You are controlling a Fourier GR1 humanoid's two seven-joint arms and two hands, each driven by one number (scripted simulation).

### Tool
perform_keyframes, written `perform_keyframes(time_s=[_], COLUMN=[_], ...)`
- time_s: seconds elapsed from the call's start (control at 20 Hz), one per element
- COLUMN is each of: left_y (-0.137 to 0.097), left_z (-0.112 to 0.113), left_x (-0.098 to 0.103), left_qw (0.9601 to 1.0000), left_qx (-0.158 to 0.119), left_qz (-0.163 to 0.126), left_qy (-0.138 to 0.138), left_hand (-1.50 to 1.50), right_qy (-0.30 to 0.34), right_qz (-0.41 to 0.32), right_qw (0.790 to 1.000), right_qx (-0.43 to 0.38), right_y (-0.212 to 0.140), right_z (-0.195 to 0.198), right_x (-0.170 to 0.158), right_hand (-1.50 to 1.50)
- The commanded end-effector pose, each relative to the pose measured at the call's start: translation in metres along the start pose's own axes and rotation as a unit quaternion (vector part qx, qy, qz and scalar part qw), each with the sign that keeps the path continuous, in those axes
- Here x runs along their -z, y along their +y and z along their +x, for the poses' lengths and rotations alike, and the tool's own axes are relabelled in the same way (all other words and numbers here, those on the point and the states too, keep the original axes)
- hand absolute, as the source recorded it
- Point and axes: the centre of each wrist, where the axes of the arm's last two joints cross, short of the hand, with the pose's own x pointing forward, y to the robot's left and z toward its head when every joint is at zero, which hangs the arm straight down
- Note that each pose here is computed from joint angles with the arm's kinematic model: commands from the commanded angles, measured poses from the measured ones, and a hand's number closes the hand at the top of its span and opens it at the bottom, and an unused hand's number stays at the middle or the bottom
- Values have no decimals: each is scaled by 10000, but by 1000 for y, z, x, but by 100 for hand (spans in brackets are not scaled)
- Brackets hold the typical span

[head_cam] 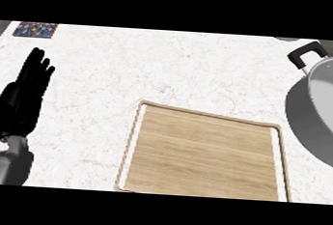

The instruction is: Pick the bell pepper from the tray and place it in the pot

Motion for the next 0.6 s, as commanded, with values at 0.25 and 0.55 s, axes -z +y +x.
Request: perform_keyframes(time_s=[0.25, 0.55], left_y=[10, -7], left_z=[7, 11], left_x=[16, 16], left_qw=[9999, 9997], left_qx=[-5, -57], left_qz=[-138, -222], left_qy=[-12, -39], left_hand=[0, 0], right_qy=[396, 456], right_qz=[-261, -868], right_qw=[9987, 9857], right_qx=[172, -1374], right_y=[-49, -51], right_z=[-41, -70], right_x=[55, 83], right_hand=[150, 150])
